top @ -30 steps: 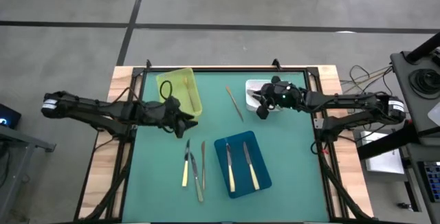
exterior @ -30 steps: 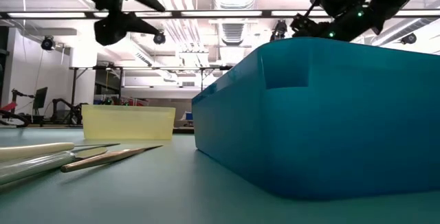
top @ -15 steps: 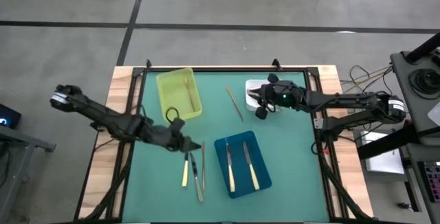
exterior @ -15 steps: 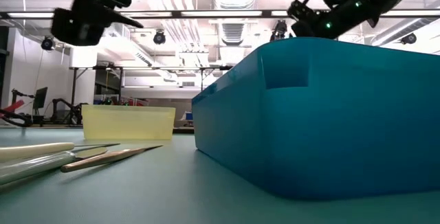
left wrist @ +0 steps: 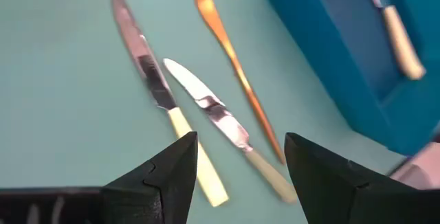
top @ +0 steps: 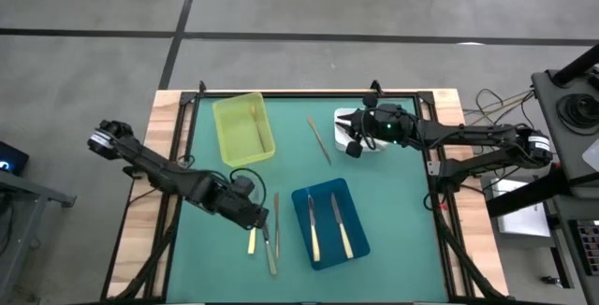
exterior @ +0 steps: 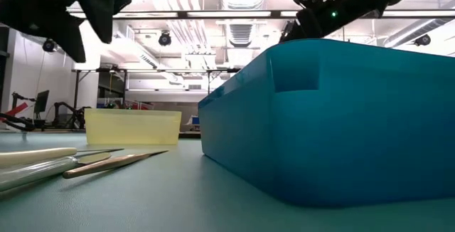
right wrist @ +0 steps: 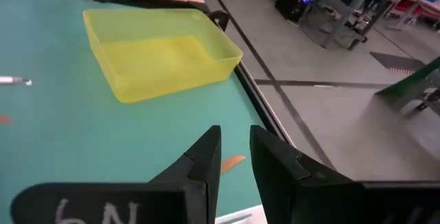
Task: Sort silverware by color (type)
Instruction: Put the yellow knife into the blue bin
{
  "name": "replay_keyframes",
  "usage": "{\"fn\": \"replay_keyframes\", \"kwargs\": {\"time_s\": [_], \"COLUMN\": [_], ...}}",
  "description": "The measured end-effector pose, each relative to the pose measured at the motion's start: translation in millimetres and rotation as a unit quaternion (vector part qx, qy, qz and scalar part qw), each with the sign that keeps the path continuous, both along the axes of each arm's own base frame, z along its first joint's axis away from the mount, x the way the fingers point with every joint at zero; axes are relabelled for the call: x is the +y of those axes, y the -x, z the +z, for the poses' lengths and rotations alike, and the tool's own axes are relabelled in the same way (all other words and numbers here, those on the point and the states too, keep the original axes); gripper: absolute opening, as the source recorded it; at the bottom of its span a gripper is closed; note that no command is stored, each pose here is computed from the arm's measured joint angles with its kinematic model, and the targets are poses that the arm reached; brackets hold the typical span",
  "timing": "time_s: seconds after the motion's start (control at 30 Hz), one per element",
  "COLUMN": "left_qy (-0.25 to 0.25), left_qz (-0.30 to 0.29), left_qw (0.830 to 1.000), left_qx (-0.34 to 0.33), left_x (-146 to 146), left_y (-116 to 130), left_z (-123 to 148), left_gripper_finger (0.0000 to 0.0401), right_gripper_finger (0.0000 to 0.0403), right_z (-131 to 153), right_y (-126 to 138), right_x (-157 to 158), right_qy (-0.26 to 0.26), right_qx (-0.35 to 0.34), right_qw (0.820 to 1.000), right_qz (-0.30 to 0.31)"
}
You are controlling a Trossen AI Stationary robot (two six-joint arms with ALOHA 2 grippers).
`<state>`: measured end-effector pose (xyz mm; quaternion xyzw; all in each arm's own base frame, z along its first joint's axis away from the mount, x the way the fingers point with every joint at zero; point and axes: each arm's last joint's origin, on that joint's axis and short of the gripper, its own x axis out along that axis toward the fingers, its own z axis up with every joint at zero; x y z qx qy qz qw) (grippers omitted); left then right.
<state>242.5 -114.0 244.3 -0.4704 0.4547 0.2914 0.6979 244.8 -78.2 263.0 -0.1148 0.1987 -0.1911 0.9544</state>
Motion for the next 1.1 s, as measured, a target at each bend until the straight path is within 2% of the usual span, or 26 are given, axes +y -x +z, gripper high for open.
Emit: {"fn": "replay_keyframes", "kwargs": {"time_s": [0.17, 0.4, 0.57, 0.73, 1.1], "left_qy": [-0.011, 0.023, 0.014, 0.005, -0.010], "left_qz": [0.002, 0.012, 0.006, 0.032, 0.043], "left_qw": [1.000, 0.997, 0.997, 0.996, 0.994], "left_qx": [0.027, 0.071, 0.072, 0.079, 0.102], "left_x": [-3.1, 3.6, 7.1, 7.4, -8.5], "left_y": [-7.5, -17.2, -19.4, -17.1, -17.6], "left_z": [-11.2, -24.6, -26.3, -27.0, -44.0], "left_gripper_finger": [0.0200, 0.0200, 0.0200, 0.0200, 0.0208], "right_gripper_finger": [0.0068, 0.0068, 0.0068, 0.0068, 0.0068], "right_z": [2.4, 7.0, 6.9, 6.9, 7.0], "right_y": [-0.5, -1.4, -1.4, -1.4, -1.4], "right_x": [-0.3, -0.5, -0.5, -0.4, -0.5], "right_qy": [0.015, 0.010, 0.006, 0.006, 0.002], "right_qx": [0.002, -0.009, -0.010, -0.011, -0.013], "right_qw": [1.000, 1.000, 1.000, 1.000, 1.000], "right_qz": [0.005, 0.002, 0.001, 0.000, -0.001]}}
